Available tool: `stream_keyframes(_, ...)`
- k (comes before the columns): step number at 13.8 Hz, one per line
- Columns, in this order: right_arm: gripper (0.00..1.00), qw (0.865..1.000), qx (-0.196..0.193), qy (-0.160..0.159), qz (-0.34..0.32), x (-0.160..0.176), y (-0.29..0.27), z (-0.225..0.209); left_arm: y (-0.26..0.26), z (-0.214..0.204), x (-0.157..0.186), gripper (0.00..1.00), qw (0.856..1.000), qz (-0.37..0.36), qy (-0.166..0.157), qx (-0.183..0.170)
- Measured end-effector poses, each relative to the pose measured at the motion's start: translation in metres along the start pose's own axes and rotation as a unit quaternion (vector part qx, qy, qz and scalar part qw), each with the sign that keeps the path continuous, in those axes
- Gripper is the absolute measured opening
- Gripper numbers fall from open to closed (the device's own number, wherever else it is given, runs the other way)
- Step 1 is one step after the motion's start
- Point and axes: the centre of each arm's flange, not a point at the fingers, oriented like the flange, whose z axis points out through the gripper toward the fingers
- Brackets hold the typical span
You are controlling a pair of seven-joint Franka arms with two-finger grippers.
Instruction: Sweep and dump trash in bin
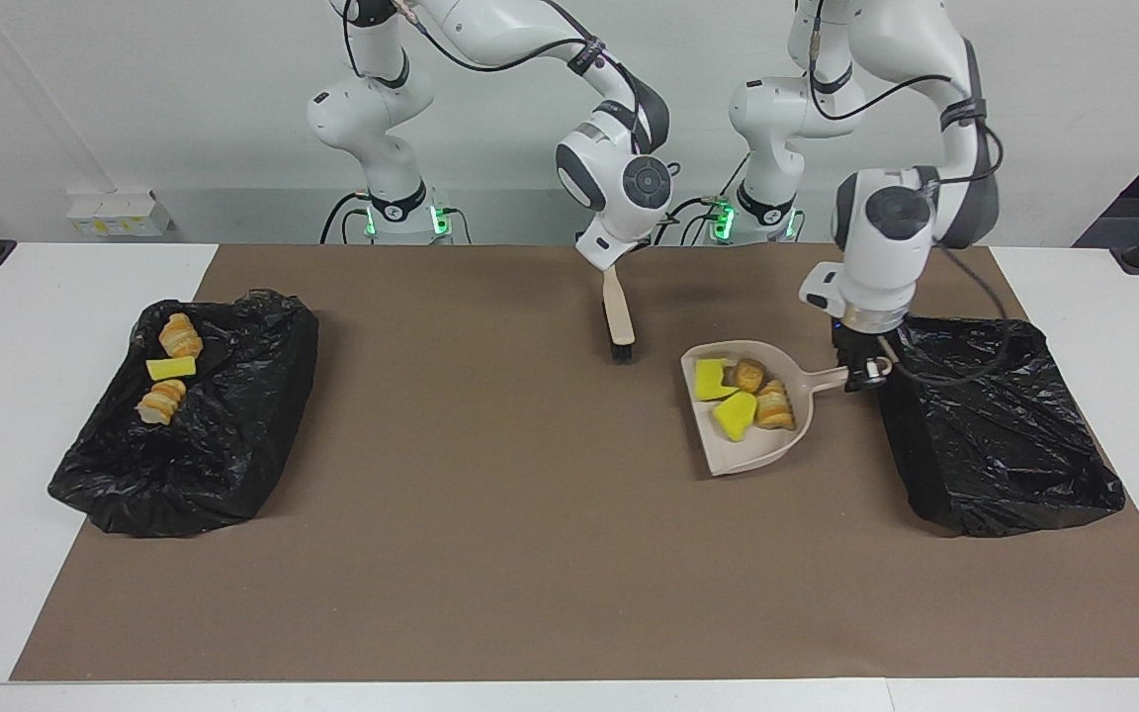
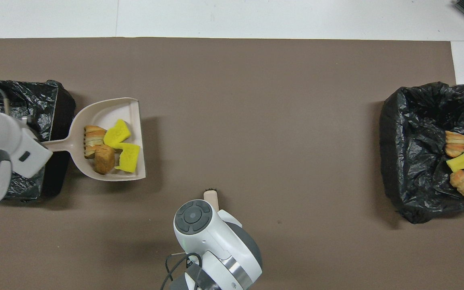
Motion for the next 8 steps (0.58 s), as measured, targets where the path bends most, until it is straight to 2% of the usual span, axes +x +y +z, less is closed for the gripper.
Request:
stream_keyframes(3, 0.64, 1.000, 0.007, 0.005, 0.002, 0.004, 0.001, -0.011, -0.014, -0.024, -0.089, 0.32, 0.997, -0.069, -0.009, 0.015)
stream_keyframes(6, 0.99, 1.000, 0.010, 0.015, 0.010, 0.016, 0.015, -0.050, -0.010, -0.037, -0.195, 0.32, 0.994, -0.108, -0.025, 0.017)
stream_keyframes(8, 1.00, 0.999, 0.014, 0.036, 0.016, 0.025, 0.028, -0.083, -0.001, -0.045, -0.254, 0.32, 0.992, -0.121, -0.035, 0.024)
